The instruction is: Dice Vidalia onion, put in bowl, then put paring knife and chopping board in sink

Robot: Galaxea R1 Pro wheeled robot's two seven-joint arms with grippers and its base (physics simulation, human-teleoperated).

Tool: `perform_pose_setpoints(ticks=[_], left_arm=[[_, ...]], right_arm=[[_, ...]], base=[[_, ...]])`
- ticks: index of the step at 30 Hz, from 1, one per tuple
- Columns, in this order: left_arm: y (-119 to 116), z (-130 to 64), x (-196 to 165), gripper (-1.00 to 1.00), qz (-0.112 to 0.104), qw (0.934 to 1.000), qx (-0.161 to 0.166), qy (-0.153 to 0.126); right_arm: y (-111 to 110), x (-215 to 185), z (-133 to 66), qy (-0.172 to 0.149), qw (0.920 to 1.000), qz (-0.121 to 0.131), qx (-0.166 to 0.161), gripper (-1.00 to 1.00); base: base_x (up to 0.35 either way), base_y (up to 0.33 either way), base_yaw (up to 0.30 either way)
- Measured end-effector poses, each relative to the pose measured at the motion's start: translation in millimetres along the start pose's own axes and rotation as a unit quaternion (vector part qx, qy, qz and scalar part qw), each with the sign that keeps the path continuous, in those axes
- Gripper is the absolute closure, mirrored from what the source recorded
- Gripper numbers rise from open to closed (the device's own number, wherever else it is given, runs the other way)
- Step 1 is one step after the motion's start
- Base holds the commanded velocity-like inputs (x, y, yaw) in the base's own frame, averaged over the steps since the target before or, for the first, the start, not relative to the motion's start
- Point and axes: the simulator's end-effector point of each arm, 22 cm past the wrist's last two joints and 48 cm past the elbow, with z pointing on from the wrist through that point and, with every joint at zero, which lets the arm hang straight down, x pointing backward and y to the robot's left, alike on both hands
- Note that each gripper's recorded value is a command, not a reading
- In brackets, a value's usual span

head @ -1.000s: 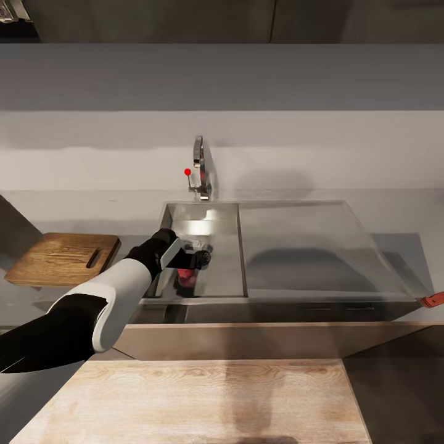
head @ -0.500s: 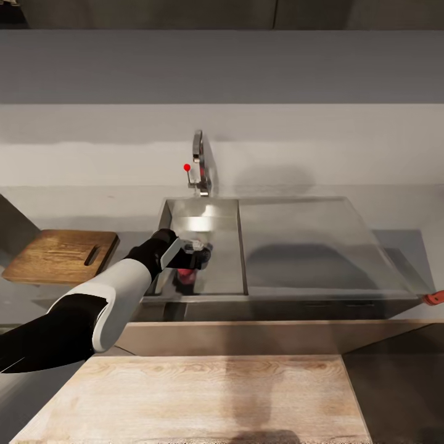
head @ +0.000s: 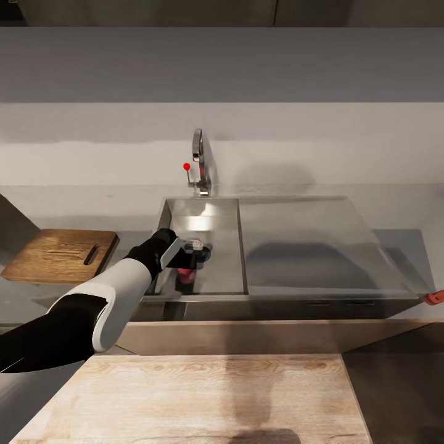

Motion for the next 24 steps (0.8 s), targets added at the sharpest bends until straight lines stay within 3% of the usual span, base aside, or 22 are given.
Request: perform_pose_setpoints(ticks=[15,21,24], left_arm=[[0,-12.4,-9,1.0,0.003,0.9999,-0.003,-0.013],[-3,-45.6,-53,1.0,0.006,0.9975,-0.001,-0.07],[-6,-67.2,-68,1.0,0.009,0.9964,0.001,-0.084]], right_arm=[[-1,-6,-0.1,-0.008,1.0,0.0,0.002,-1.0],[-1,-9,-0.2,-0.013,0.9999,0.0,0.002,-1.0],[-2,-11,-0.3,-0.017,0.9999,0.0,0.002,-1.0]], base=[[0.0,0.0,0.0],[0.0,0.0,0.0],[0.0,0.0,0.0]])
